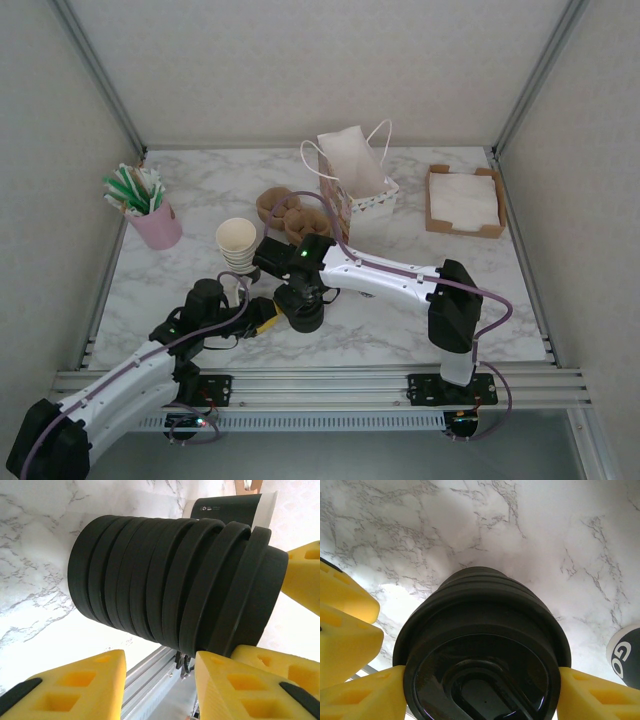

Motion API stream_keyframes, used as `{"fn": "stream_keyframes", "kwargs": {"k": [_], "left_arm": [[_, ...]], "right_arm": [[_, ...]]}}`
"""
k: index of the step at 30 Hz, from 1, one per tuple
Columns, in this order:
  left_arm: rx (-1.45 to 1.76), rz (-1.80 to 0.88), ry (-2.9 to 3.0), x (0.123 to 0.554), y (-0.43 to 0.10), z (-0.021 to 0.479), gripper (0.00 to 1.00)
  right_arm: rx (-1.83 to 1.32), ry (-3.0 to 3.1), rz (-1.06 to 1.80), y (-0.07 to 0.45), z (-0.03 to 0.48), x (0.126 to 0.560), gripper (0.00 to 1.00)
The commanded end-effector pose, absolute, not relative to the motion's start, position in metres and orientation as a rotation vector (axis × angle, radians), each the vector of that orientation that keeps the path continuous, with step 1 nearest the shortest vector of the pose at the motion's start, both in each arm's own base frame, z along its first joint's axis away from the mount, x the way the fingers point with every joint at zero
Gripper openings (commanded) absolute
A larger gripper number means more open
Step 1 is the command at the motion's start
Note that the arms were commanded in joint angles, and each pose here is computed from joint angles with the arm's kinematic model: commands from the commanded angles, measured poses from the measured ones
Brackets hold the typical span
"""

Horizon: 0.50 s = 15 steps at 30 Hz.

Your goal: Pack the takeout coffee

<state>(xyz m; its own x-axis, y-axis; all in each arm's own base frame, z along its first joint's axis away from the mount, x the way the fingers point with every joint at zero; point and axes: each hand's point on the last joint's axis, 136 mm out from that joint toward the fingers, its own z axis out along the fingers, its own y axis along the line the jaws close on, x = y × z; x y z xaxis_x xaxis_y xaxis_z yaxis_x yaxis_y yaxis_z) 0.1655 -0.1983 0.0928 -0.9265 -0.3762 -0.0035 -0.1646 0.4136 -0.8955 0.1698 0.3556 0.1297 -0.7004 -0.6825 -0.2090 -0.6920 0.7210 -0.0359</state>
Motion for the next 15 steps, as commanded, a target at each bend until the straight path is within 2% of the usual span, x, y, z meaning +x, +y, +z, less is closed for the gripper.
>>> {"fn": "stream_keyframes", "kwargs": {"k": [1, 15], "left_arm": [[-0.418, -1.566, 2.392, 0.1749, -0.2028, 0.1133, 0.42], [-0.417, -1.574, 2.386, 0.1801, -0.2059, 0.1111, 0.43]], "right_arm": [[-1.075, 2.743, 0.142, 0.3565, 0.1342, 0.1650, 0.70], [-1.070, 2.756, 0.177, 0.3574, 0.1355, 0.1622, 0.68]]}}
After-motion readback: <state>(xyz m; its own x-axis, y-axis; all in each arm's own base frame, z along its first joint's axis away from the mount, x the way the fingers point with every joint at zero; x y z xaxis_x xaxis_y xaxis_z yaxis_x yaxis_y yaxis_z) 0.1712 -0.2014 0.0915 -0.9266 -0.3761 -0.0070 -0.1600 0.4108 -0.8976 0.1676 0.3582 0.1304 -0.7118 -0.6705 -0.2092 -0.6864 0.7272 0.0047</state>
